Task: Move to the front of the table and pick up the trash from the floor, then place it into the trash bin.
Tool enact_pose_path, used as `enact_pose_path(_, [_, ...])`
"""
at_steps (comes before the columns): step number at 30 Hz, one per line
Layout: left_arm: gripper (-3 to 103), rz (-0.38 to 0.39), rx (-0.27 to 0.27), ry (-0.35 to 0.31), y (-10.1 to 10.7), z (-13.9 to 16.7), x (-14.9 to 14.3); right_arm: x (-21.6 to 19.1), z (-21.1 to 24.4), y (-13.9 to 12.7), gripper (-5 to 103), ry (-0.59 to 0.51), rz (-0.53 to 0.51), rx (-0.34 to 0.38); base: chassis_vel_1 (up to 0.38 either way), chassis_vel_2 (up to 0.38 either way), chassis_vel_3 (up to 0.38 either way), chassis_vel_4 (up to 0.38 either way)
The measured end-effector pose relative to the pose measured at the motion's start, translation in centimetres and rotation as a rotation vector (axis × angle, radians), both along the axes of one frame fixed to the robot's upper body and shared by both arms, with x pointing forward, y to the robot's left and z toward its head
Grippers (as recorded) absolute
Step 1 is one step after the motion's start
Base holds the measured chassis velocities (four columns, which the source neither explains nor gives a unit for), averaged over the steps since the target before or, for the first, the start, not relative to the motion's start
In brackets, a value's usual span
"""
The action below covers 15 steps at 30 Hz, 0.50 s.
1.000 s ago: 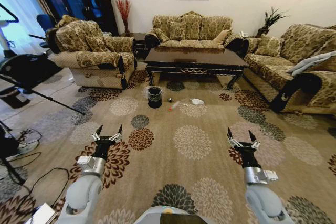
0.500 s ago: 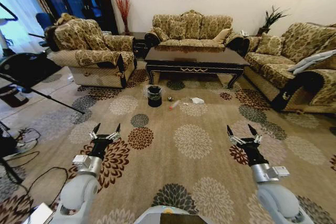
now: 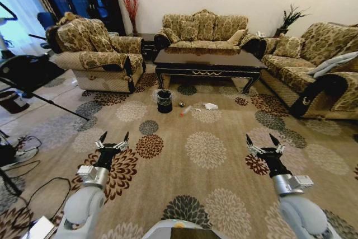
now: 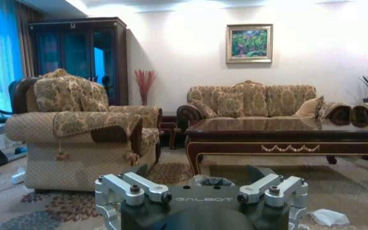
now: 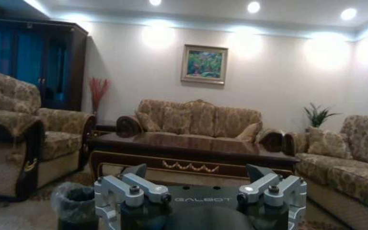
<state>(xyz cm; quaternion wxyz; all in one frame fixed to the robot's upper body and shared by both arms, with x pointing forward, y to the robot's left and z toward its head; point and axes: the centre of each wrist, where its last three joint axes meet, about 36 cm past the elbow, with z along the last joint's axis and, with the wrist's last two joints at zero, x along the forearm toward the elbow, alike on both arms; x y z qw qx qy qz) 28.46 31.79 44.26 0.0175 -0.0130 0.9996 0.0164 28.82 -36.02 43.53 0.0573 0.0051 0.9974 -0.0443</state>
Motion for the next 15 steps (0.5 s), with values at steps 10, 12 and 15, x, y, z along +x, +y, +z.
enact_pose_path(10, [100,-0.005,-0.003,0.006,-0.04,-0.62,0.28,0.15,-0.5,-0.34,100,-0.004,-0.05,0.008,0.0,0.0,0.0,0.0])
enact_pose_path(12, [100,-0.005,-0.004,0.006,-0.08,-0.69,0.3,0.21,-0.62,-0.42,100,-0.005,-0.058,0.009,0.0,0.0,0.0,0.0])
enact_pose_path(15, [100,-0.007,-0.005,0.005,-0.09,-0.71,0.32,0.29,-0.94,-0.36,100,-0.013,-0.069,0.017,0.0,0.0,0.0,0.0])
